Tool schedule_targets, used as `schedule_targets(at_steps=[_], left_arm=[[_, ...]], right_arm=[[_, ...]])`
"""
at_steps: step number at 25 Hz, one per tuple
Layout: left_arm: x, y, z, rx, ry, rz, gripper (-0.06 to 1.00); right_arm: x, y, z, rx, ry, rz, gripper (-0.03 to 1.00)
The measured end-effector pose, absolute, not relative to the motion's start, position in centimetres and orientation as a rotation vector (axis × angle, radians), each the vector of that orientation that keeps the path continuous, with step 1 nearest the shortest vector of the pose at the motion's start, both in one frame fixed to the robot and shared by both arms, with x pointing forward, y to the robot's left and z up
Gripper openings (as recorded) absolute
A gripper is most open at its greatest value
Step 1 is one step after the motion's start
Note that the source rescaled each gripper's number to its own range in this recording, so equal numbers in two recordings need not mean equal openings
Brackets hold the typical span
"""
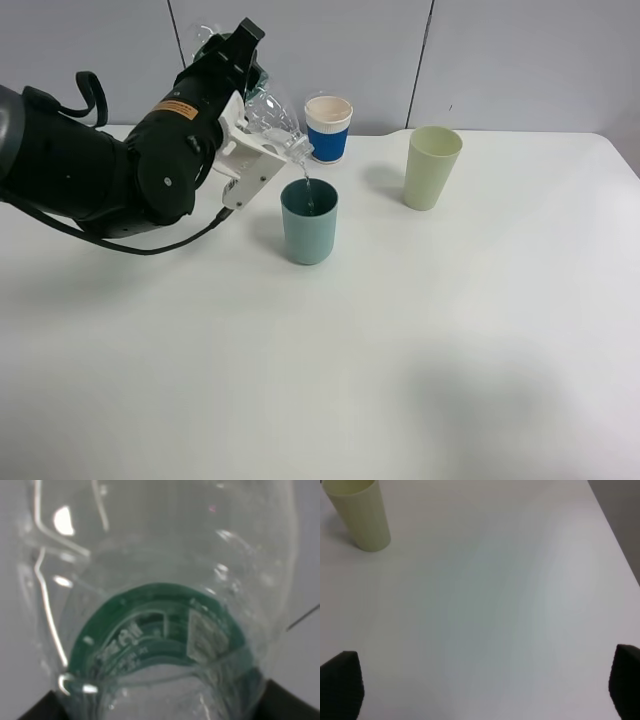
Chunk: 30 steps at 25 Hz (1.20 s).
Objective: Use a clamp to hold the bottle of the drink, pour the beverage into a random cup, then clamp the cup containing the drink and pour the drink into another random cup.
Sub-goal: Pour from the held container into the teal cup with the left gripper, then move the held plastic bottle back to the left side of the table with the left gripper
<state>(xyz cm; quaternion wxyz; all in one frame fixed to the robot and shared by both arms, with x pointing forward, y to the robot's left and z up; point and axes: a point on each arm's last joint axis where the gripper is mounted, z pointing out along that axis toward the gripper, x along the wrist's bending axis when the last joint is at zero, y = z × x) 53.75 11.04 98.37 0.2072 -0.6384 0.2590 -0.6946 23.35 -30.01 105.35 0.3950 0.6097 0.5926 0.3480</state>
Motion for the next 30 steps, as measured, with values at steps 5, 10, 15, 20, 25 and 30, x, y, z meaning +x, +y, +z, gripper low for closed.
schedule_targets(at_steps=[5,10,15,20,25,30], left_arm=[[53.7,10.9,98.5,-1.755,0.746,-1.949,0.00],[53.7,10.9,98.6,-1.742,0.734,-1.956,0.00],[53.7,10.9,98.6,-1.749,0.729,-1.960,0.00],[53.8,11.3,97.9,-1.938,0.593,-1.961,0.00],[54.0,12.0,96.6,-2.231,0.395,-1.922,0.00],[54.6,13.5,96.9,-2.466,0.062,-1.961,0.00]], right_arm=[[23.3,-30.0,105.3,1.546,1.503,0.882,0.95],[23.3,-30.0,105.3,1.546,1.503,0.882,0.95],[23.3,-30.0,105.3,1.546,1.503,0.882,0.95],[23.3,-30.0,105.3,1.546,1.503,0.882,0.95],[23.3,-30.0,105.3,1.546,1.503,0.882,0.95],[23.3,-30.0,105.3,1.546,1.503,0.882,0.95]])
